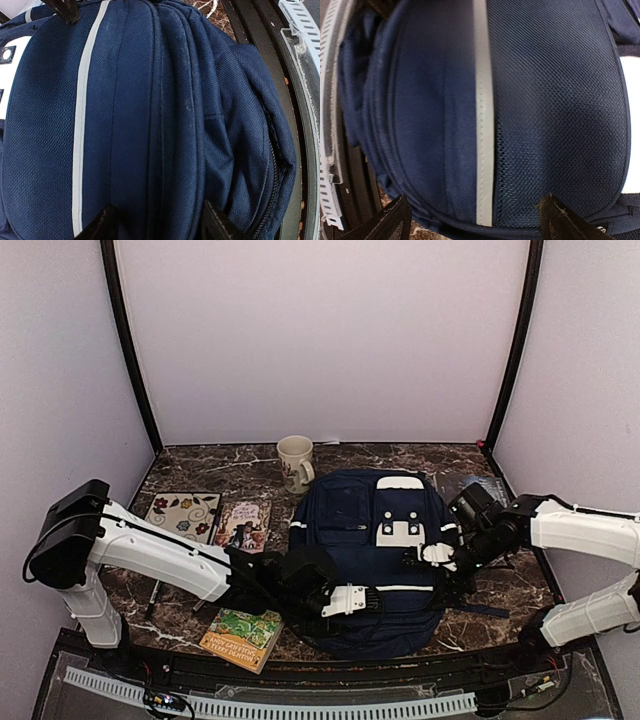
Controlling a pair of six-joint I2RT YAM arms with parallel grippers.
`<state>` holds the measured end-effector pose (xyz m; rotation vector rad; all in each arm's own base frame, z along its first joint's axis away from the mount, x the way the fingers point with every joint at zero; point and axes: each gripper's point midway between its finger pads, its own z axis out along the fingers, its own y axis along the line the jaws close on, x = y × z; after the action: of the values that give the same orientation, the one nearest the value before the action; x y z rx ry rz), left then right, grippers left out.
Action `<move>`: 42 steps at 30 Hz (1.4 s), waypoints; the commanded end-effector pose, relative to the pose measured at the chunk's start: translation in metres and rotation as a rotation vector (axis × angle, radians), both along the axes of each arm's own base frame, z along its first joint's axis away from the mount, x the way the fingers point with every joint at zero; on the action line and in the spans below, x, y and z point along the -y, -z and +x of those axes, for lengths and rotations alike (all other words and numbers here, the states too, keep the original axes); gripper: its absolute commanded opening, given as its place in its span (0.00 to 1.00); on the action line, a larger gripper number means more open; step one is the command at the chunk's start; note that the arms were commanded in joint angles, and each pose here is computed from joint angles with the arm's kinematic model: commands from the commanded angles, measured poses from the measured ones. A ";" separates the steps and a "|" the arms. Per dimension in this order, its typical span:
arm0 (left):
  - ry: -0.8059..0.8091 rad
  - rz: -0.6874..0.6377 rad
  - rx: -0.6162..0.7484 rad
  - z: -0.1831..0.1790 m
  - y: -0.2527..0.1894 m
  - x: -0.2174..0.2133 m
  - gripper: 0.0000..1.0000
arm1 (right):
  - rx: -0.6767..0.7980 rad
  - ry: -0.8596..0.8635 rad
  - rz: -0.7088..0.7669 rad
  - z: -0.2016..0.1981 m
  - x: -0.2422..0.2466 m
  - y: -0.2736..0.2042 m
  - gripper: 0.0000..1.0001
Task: Pack the student bag
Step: Adjust the student bag at the center of the board, then adjust the book at the center of the board.
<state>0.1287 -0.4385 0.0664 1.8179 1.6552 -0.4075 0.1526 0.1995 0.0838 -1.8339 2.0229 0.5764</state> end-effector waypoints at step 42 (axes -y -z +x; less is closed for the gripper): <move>-1.418 -0.085 -0.577 0.011 -0.034 -0.226 0.94 | 0.015 0.141 0.333 0.030 -0.027 -0.079 0.71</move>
<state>0.1590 -0.2542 0.1282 0.3250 2.5245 -0.3313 0.1825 0.2078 0.1579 -1.4648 1.9341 0.7155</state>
